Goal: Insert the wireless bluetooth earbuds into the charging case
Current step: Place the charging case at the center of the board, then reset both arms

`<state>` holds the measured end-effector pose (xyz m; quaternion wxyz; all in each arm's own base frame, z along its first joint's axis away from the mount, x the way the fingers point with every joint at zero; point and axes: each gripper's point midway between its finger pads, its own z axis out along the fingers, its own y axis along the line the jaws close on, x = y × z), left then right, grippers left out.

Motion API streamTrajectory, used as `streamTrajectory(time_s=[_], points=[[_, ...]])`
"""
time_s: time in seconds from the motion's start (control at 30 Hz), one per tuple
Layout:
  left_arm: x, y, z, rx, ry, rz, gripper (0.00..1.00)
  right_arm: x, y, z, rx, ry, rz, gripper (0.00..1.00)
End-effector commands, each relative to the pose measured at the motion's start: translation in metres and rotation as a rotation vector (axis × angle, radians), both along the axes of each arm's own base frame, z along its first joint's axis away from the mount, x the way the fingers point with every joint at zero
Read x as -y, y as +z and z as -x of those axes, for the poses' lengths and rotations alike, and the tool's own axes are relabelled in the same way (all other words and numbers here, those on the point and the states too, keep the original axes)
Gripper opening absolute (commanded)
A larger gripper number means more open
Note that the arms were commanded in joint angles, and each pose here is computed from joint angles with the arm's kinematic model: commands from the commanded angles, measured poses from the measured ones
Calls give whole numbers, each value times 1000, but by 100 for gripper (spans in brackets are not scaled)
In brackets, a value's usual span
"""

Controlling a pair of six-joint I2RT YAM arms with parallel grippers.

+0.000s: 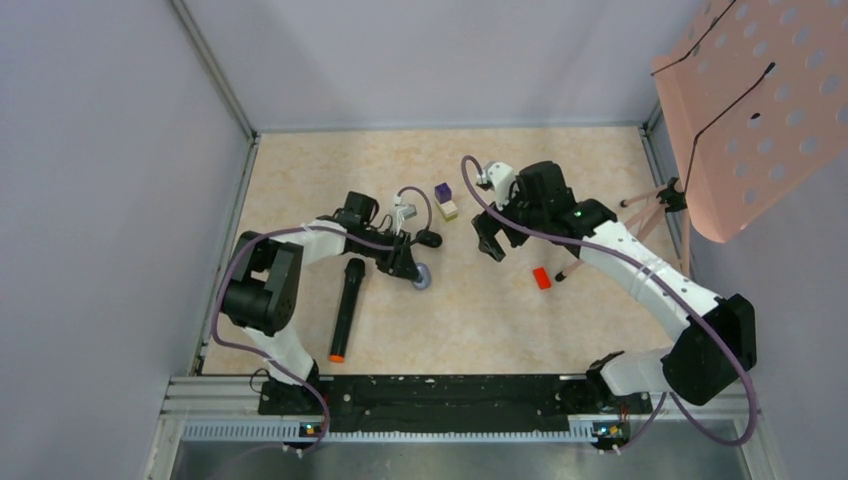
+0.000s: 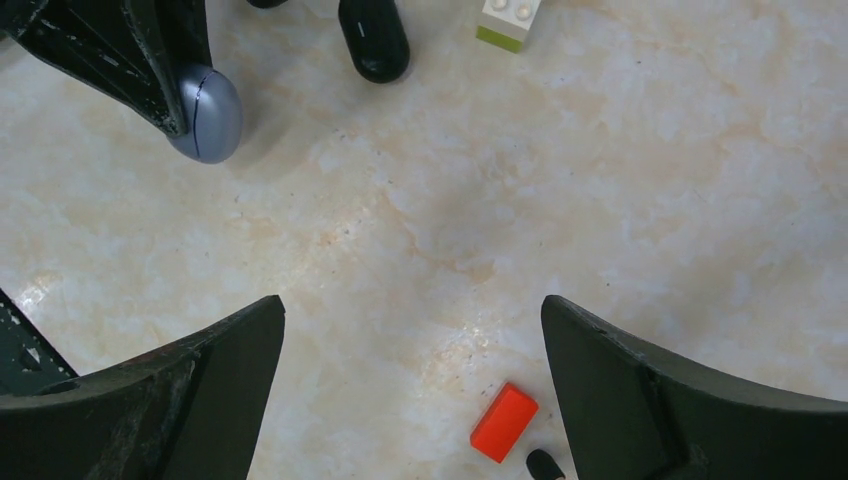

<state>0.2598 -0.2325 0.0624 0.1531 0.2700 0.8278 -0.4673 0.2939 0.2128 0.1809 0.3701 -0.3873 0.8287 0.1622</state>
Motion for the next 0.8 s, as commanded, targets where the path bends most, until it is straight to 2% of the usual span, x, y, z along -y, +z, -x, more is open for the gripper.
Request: streamTrajectory(time_s=[0.0, 0.03, 0.1, 0.17, 0.2, 0.23, 0.27, 0.33, 0.43, 0.5, 0.57, 0.67, 0.77], points=[[0, 4, -24, 65, 15, -59, 45, 2, 32, -15, 71, -56, -72, 99], [-2, 5, -28, 79, 26, -84, 51, 3, 34, -17, 69, -75, -80, 99], [-7, 11, -37, 112, 48, -133, 54, 6, 38, -23, 68, -126, -90, 99], [-11, 28, -44, 149, 49, -161, 63, 10, 45, -30, 87, -181, -99, 99], [-14, 37, -43, 156, 38, -174, 73, 12, 49, -34, 102, -210, -102, 99], [-16, 48, -43, 174, 23, -189, 93, 15, 52, -40, 117, -252, -103, 99], [-19, 60, -44, 194, 15, -199, 98, 21, 54, -47, 135, -304, -99, 99], [-23, 90, -48, 278, 33, -189, 99, 31, 58, -61, 164, -404, -78, 99], [-36, 136, -63, 497, 133, -182, 99, 44, 61, -77, 183, -521, -39, 99], [-47, 168, -76, 673, 235, -187, 99, 44, 68, -85, 205, -544, -46, 99], [-62, 199, -91, 815, 408, -179, 99, 42, 78, -89, 234, -545, -71, 99], [-88, 233, -102, 953, 638, -164, 99, 39, 87, -93, 262, -535, -92, 97], [-89, 238, -101, 986, 637, -164, 99, 35, 82, -93, 249, -514, -96, 98]])
